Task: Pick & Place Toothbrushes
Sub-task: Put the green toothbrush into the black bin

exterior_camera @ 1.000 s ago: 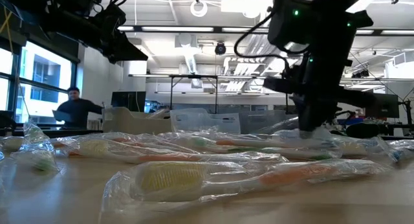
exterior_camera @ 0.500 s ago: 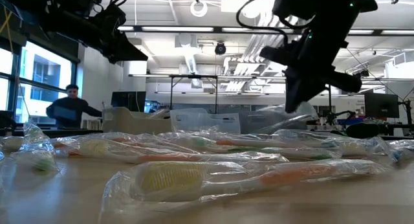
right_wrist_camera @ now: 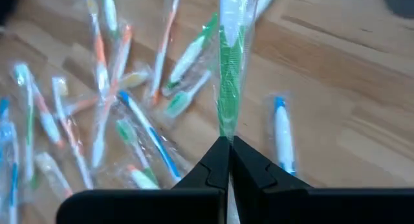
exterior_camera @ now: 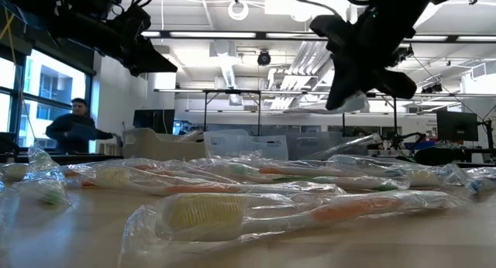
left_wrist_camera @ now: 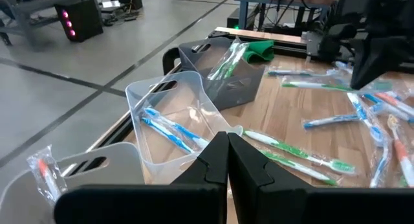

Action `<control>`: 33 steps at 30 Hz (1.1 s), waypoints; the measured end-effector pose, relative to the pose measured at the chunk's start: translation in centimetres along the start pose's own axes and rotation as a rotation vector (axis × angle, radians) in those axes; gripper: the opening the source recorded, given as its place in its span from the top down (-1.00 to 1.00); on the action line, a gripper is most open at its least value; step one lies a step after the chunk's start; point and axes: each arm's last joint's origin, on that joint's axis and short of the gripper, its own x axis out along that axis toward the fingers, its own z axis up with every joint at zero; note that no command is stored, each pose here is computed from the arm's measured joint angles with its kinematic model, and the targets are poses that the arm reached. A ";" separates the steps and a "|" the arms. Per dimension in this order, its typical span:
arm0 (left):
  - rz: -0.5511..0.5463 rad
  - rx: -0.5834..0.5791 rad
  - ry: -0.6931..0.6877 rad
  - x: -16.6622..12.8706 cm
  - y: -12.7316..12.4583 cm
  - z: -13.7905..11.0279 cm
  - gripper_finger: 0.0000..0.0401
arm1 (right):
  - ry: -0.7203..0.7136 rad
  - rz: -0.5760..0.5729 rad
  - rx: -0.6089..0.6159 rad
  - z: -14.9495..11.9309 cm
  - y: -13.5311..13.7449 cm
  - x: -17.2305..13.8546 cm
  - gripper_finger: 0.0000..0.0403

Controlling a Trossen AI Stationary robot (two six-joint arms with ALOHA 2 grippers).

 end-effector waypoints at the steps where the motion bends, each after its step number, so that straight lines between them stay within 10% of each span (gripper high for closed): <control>1: 0.000 -0.017 0.000 0.0 0.0 0.0 1.00 | 0.000 0.015 -0.010 0.1 0.1 -0.1 0.99; 15: -0.003 -0.095 -0.003 0.0 0.0 0.0 1.00 | -0.132 0.295 -0.184 2.0 1.8 -3.5 0.99; 33: 0.104 -0.086 -0.029 0.0 0.3 0.3 1.00 | -0.482 0.168 -0.320 8.0 0.1 -3.8 0.99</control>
